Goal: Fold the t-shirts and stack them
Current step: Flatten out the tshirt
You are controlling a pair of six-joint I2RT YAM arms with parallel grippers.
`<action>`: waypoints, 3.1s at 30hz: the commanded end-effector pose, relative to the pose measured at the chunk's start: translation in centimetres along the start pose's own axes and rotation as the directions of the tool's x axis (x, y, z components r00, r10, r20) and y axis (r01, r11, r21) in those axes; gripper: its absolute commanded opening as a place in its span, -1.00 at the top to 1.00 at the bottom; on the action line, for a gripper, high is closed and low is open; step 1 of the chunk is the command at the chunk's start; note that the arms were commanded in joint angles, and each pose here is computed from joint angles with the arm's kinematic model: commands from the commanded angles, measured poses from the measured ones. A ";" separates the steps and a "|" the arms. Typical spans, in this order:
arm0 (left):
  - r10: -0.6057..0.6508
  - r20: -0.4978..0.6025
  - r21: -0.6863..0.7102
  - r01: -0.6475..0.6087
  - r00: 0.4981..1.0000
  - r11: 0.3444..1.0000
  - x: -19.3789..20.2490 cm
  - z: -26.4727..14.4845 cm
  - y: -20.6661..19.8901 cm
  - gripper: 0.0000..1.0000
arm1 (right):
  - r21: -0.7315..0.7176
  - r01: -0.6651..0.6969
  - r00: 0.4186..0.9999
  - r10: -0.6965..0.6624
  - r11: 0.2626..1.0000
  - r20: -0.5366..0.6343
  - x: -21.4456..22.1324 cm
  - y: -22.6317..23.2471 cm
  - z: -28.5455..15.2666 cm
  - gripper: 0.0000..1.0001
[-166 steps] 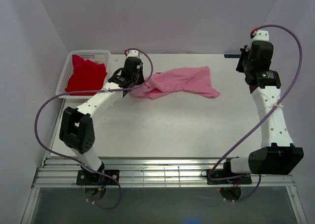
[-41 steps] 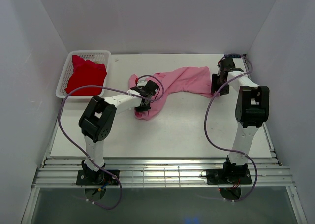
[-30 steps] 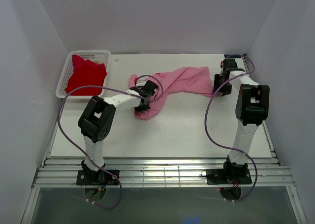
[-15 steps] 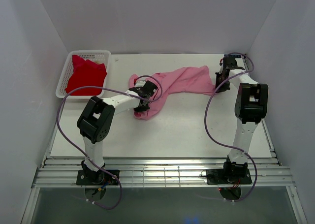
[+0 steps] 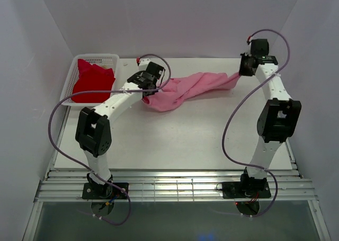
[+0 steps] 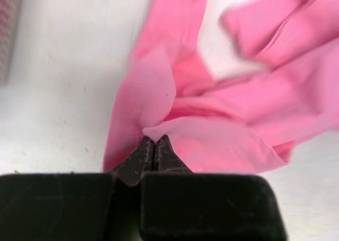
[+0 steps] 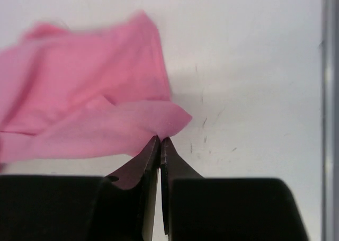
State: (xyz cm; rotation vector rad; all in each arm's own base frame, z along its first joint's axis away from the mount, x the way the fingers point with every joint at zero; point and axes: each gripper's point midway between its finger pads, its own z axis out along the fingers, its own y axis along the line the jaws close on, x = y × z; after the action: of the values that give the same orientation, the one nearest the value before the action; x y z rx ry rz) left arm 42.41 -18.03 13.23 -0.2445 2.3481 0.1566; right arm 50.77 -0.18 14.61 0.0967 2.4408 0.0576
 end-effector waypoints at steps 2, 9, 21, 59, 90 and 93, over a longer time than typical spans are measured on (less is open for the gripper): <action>-0.146 0.262 0.123 0.117 0.954 0.985 -11.0 -8.6 0.7 1.00 | 0.000 0.012 0.921 -0.011 1.000 0.388 -11.6 0.5 -14.3 0.85; -0.280 0.387 0.315 0.160 0.879 0.936 -15.4 -16.3 1.7 1.00 | -0.006 0.079 0.719 -0.053 0.997 0.693 -15.2 1.6 -31.0 0.85; -0.477 0.311 0.726 0.118 0.822 0.678 -15.7 -30.4 2.6 0.89 | 0.052 0.105 0.289 -0.081 0.993 0.954 -13.0 2.0 -55.7 0.85; 0.006 -0.367 0.457 0.174 0.930 0.872 16.5 -4.8 -2.9 0.37 | -0.095 0.109 0.767 -0.023 0.990 0.641 -4.8 2.6 -31.0 0.85; 0.016 -0.300 0.343 0.092 0.954 0.935 14.7 -5.8 -2.2 0.06 | -0.116 0.116 0.794 -0.022 0.987 0.607 -4.9 3.0 -29.6 0.85; 0.020 -0.297 0.349 0.089 0.955 0.933 14.6 -5.8 -2.5 0.40 | -0.115 0.117 0.795 -0.024 0.987 0.606 -5.0 3.0 -29.5 0.85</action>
State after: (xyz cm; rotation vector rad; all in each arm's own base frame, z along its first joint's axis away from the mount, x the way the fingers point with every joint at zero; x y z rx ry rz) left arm 28.19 -23.07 5.64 -0.1337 2.6499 -0.3396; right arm 35.51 1.95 38.21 -0.0363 1.8561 0.1488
